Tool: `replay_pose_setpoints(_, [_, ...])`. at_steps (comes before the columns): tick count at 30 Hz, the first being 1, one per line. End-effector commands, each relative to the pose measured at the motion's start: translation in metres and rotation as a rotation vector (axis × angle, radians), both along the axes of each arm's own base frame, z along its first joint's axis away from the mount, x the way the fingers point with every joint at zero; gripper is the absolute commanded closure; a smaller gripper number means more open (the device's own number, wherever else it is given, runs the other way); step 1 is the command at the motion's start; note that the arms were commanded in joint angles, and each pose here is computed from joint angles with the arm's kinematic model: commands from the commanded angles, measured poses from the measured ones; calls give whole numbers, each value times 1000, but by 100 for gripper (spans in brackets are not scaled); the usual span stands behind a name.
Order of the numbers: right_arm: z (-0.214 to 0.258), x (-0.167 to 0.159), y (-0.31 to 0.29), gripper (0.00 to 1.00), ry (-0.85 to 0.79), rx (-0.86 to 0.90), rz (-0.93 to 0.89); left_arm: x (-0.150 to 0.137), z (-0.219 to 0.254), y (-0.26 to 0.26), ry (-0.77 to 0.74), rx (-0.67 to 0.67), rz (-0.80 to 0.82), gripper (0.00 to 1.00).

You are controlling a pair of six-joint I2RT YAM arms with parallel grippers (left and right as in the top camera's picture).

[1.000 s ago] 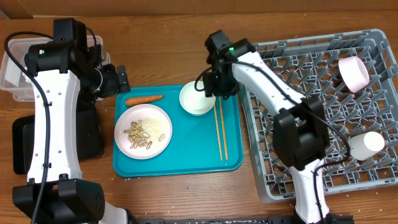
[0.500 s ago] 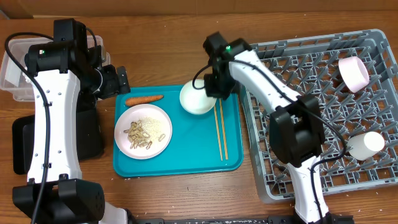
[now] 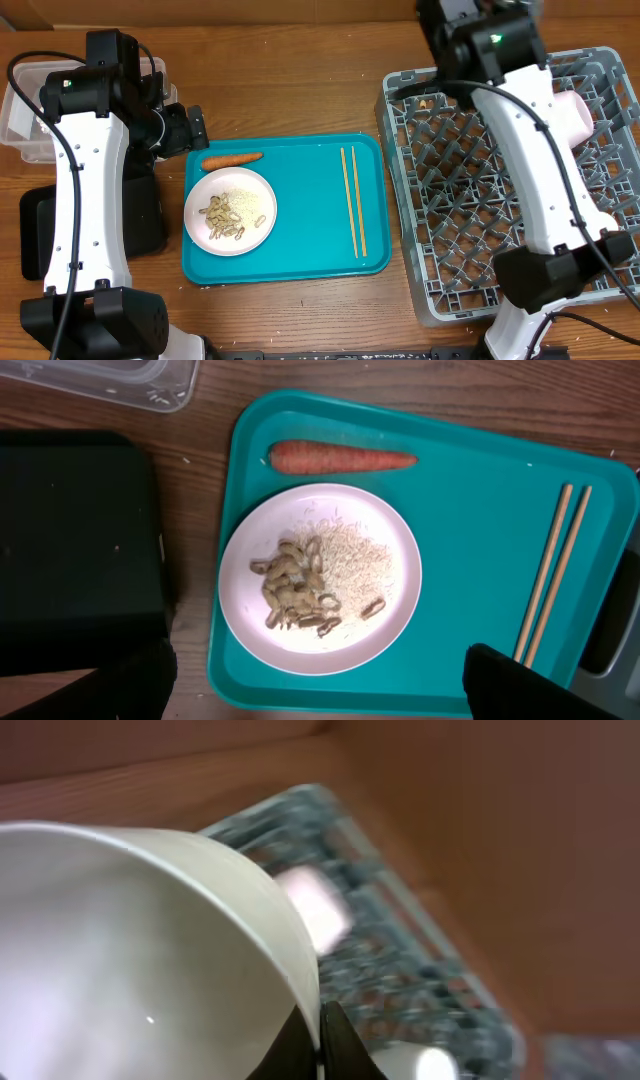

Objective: Sort waste into correct bins and load items into the dishwasher
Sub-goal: 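Carry the white bowl into the rack and release it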

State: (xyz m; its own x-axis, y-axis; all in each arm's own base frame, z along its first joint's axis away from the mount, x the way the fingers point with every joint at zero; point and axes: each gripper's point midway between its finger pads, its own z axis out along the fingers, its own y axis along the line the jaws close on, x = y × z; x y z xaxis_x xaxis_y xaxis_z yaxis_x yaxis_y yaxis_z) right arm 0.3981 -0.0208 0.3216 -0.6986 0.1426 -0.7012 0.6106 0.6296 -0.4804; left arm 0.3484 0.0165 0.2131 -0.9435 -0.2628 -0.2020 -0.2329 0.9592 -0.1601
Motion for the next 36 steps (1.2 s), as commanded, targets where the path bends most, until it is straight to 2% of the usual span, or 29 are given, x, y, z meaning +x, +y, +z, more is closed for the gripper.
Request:
replay_pose_setpoints(1, [-14,5,-39,96,-76,-211,-176,1,5,1,-20,10,-4,7])
replay_pose_setpoints(9, [-93,-17,-92,96,126,-266,-283,1,5,1,-20,11,-3,6])
replay_pose_setpoints(15, [-131,-33,-98,96,218,-287,-282,2,6,1,-21,11,-3,6])
replay_pose_setpoints(25, [-190,-54,-72,96,333,-14,-304,2,6,2,-22,12,-7,5])
replay_pose_setpoints(32, [-214,-62,-38,89,389,166,-290,2,6,1,-25,13,-8,5])
replay_pose_setpoints(36, [-213,-61,-22,76,392,181,-258,2,6,2,-24,12,-7,5])
